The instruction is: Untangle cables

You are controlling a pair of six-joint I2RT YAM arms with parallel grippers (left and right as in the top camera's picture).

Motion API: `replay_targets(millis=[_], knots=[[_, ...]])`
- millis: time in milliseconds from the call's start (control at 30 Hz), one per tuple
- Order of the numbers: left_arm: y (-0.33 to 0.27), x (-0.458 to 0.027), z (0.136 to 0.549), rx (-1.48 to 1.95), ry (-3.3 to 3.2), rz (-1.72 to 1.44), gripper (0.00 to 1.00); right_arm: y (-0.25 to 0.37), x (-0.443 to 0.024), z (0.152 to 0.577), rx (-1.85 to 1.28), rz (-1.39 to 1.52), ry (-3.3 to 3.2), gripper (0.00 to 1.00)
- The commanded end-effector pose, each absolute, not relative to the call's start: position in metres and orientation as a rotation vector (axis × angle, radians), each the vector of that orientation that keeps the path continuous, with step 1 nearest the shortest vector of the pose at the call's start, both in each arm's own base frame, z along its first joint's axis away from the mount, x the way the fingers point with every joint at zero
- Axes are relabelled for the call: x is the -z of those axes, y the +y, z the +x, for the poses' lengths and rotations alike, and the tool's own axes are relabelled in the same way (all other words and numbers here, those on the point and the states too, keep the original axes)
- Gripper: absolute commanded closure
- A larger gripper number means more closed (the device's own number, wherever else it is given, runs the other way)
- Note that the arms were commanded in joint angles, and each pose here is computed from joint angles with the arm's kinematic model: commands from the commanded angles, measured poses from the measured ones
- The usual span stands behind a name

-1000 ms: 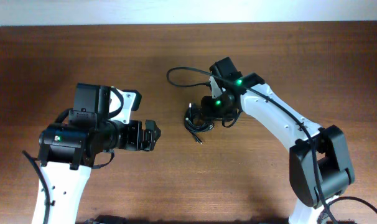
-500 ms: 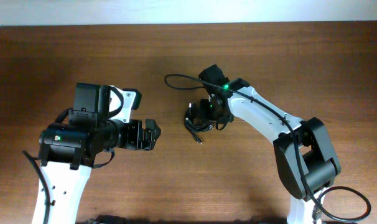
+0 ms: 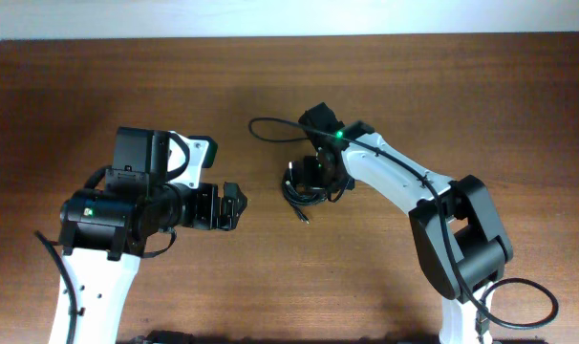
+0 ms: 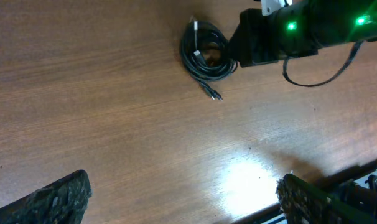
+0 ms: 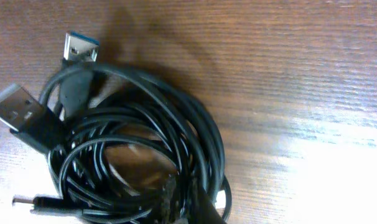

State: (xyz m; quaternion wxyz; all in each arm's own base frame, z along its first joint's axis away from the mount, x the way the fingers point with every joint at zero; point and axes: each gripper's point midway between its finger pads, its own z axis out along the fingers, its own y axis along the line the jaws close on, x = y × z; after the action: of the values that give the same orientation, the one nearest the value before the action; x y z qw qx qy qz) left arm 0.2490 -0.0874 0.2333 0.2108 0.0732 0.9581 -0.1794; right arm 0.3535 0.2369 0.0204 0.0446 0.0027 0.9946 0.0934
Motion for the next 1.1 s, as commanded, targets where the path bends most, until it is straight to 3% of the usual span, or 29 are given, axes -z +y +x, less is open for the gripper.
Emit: replay_targets(millis=[0,133,267,400,467,567,733,867,1067], knots=[[-0.087,-0.236,0.252,0.488,2.655,0.192,0.01,0.251,-0.080,0.370,-0.360,-0.074,2.955,0.96],[-0.087,-0.236,0.252,0.489,2.653,0.192,0.01,0.253,-0.186,0.373,-0.448,-0.105,2.807,0.96],[-0.087,-0.236,0.252,0.489,2.653,0.192,0.01,0.246,-0.200,0.358,-0.453,-0.106,2.822,0.96],[-0.088,-0.234,0.258,0.490,2.653,0.189,0.01,0.294,-0.225,0.337,-0.866,-0.368,2.768,0.96],[-0.091,-0.229,0.259,0.518,2.676,0.183,0.01,0.303,-0.284,0.335,-1.106,-0.419,2.620,0.96],[-0.105,-0.228,0.263,0.638,2.672,0.208,0.01,0.287,-0.351,0.332,-1.157,-0.426,2.450,0.96],[-0.131,-0.223,0.276,0.854,2.660,0.247,0.01,0.270,-0.336,0.328,-0.935,-0.354,2.528,0.96],[-0.149,-0.209,0.293,1.010,2.657,0.274,0.01,0.295,-0.419,0.313,-1.282,-0.411,2.287,0.96],[-0.177,-0.223,0.308,1.297,2.510,0.344,0.01,0.305,-0.453,0.314,-1.406,-0.396,2.174,0.96]])
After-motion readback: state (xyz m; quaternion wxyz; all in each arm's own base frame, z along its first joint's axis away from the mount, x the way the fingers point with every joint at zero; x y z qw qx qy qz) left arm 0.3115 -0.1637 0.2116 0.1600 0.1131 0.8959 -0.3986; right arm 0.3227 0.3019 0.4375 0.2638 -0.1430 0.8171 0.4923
